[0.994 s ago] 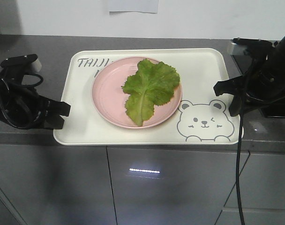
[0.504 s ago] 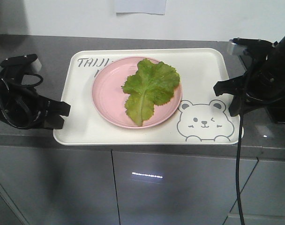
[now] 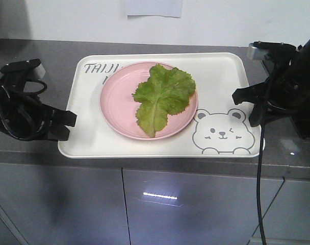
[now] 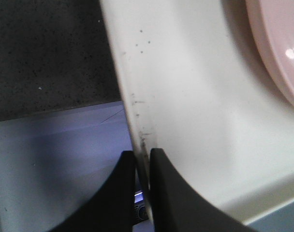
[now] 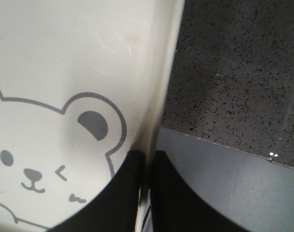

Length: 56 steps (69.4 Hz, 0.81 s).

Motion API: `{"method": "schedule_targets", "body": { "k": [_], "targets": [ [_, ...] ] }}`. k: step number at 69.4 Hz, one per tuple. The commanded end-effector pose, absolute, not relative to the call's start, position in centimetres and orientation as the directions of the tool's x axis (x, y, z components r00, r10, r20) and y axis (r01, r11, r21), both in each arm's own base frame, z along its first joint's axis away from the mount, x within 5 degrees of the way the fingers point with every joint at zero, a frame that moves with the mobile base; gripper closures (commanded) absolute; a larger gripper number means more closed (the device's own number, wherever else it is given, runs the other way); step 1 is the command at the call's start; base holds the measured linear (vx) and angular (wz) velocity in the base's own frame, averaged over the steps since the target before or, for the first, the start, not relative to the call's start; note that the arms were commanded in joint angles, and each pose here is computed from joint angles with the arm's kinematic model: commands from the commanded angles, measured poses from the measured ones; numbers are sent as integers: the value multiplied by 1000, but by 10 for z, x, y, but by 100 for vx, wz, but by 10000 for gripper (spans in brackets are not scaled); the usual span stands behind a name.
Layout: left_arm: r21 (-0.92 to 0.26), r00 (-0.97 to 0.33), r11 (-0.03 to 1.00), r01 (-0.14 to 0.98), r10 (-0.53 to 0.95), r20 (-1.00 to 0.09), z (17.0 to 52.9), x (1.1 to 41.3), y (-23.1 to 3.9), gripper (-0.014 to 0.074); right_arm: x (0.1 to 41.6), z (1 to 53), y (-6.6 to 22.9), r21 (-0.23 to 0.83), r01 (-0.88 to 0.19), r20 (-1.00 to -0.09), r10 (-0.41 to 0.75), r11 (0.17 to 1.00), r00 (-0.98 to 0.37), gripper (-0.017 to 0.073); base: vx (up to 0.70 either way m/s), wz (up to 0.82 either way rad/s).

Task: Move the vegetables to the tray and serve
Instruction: 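Drive the base up to the counter edge with the tray held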

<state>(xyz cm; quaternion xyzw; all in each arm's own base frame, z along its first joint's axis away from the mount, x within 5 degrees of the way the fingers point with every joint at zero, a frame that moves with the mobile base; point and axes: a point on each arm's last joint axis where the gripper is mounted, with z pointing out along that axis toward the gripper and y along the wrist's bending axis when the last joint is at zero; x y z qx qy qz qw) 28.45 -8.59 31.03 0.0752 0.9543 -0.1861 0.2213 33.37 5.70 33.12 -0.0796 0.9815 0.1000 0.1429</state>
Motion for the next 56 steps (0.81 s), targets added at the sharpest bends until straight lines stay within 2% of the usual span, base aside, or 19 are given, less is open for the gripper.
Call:
{"method": "schedule_targets", "body": {
  "k": [1, 56],
  "targets": [
    [-399, -843, 878, 265, 10, -538, 337, 280, -95, 599, 326, 358, 65, 230, -231, -408, -122, 946, -905, 565, 4, -1],
    [-399, -843, 878, 265, 10, -538, 337, 280, -95, 599, 326, 358, 65, 230, -231, -405, -123, 945, -906, 565, 5, -2]
  ]
}}
